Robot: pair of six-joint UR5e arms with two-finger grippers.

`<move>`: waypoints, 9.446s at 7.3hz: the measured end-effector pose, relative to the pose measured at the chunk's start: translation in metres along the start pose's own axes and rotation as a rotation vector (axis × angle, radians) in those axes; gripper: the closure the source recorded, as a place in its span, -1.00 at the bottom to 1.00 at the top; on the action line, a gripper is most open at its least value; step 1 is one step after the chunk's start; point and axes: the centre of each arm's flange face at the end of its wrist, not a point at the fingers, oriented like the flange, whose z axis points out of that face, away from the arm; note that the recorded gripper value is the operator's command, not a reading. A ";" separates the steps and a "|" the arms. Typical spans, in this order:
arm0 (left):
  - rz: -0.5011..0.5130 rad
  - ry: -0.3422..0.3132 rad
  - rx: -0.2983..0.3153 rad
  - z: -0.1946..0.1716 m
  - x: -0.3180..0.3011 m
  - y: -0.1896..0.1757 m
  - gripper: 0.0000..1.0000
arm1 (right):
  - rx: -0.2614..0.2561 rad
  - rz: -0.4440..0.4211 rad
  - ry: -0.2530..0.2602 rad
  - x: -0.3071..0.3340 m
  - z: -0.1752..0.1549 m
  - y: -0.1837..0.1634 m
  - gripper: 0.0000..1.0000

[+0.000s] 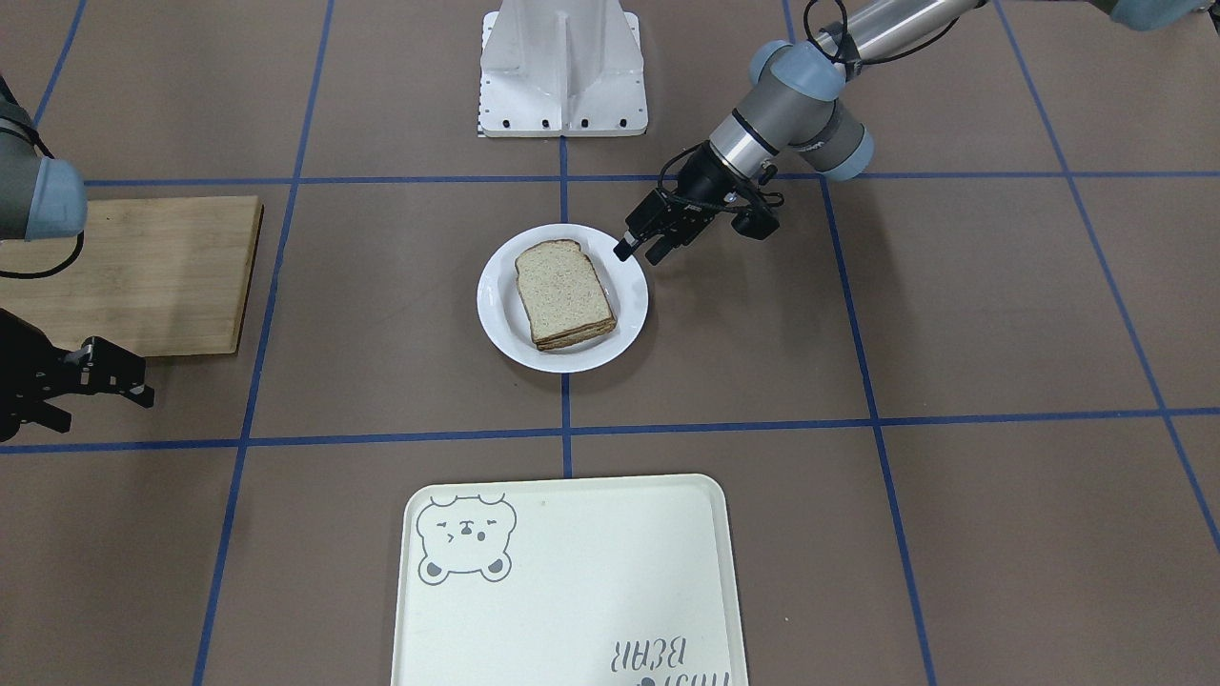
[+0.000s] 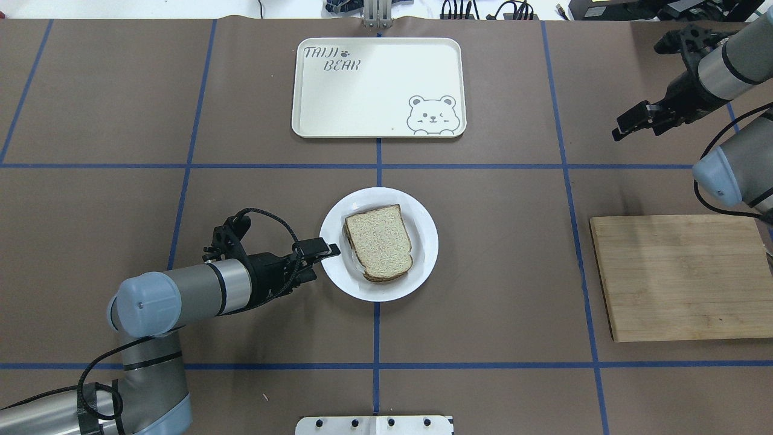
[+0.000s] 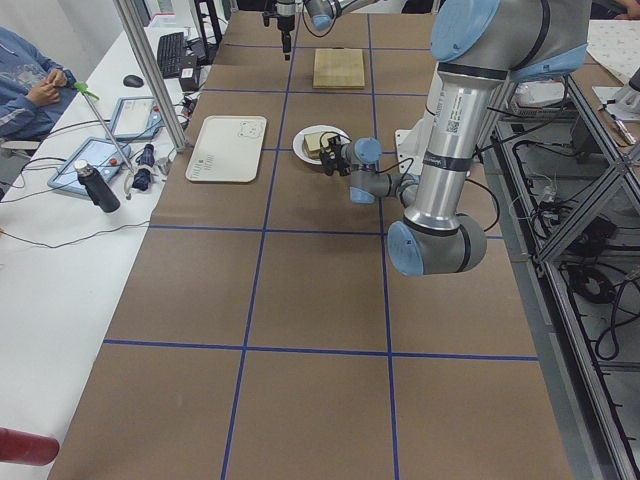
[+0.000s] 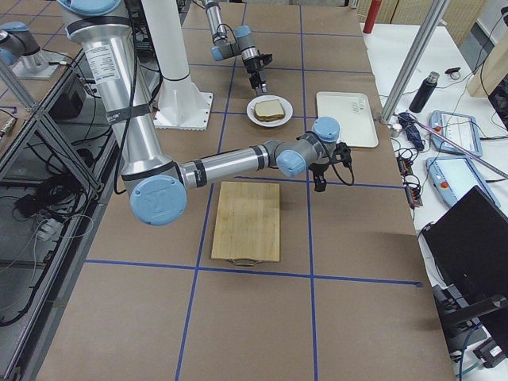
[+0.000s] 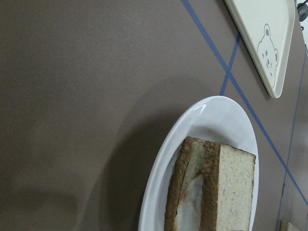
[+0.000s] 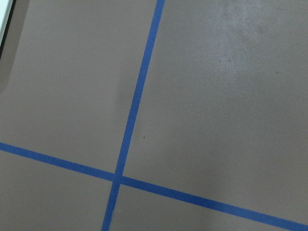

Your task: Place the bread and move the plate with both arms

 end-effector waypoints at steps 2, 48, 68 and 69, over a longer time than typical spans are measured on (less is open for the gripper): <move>-0.001 0.013 0.002 0.011 0.004 0.006 -0.34 | 0.000 0.000 0.000 0.000 0.000 0.000 -1.00; 0.641 -0.406 0.578 -0.141 -0.020 -0.367 -0.96 | 0.182 0.107 0.192 0.054 -0.105 0.023 -1.00; 0.710 -0.786 -0.258 -0.401 -0.059 -0.430 -0.97 | -0.114 0.036 0.196 0.124 -0.116 0.086 -1.00; 0.712 -0.785 -0.257 -0.401 -0.058 -0.430 -0.97 | -0.114 0.038 0.196 0.124 -0.116 0.086 -1.00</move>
